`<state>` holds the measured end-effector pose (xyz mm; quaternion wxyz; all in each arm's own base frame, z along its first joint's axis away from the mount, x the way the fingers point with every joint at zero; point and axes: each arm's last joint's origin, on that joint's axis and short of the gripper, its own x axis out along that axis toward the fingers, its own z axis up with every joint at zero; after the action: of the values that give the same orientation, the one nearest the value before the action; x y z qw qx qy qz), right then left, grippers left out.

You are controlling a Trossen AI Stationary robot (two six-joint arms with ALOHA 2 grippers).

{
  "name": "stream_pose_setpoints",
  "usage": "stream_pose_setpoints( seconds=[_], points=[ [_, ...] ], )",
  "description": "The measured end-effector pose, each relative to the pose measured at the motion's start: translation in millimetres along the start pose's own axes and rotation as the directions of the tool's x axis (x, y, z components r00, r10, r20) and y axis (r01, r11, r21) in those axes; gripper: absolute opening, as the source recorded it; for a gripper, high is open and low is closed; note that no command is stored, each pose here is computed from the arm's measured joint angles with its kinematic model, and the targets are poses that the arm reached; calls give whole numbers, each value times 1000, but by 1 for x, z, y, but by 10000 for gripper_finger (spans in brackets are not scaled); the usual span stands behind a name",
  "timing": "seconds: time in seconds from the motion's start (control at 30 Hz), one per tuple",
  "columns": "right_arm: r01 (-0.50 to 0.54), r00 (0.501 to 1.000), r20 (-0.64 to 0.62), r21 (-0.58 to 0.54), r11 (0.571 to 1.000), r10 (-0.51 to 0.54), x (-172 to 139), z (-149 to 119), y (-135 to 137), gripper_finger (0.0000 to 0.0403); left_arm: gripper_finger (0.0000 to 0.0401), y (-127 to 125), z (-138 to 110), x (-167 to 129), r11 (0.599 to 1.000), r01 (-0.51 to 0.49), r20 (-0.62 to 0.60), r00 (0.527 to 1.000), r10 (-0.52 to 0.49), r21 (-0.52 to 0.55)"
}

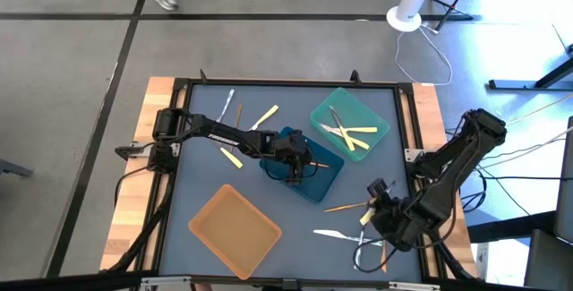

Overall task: Sort silverware by color (type)
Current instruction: Put the left yellow knife into the light blue bin

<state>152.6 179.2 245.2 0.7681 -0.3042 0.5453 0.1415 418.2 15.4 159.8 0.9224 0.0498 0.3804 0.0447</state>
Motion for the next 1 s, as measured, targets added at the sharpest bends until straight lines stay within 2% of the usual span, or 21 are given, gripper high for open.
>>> stream_pose_setpoints(
  seconds=[0.23, 0.43, 0.7, 0.83, 1.0],
  points=[
    [153, 983, 95, 35, 988, -156, -19, 4, -12, 58, 59, 0, 0, 0, 1000, 0, 0, 1000, 0, 0],
    [274, 942, 190, 48, 961, -278, -39, -4, -25, 58, 59, 0, 0, 0, 1000, 0, 1, 1000, 0, 0],
    [387, 893, 278, -69, 920, -355, -62, -20, -40, 58, 59, 0, 0, 0, 1000, 0, 0, 1000, 0, 0],
    [410, 886, 277, -96, 907, -372, -67, -27, -53, 58, 59, 0, 0, 0, 1000, 0, 1, 1000, 0, 0],
    [440, 887, 210, -106, 892, -412, -66, -34, -74, 58, 59, 0, 0, 0, 1000, 0, 1, 1000, 0, 0]
  ],
)
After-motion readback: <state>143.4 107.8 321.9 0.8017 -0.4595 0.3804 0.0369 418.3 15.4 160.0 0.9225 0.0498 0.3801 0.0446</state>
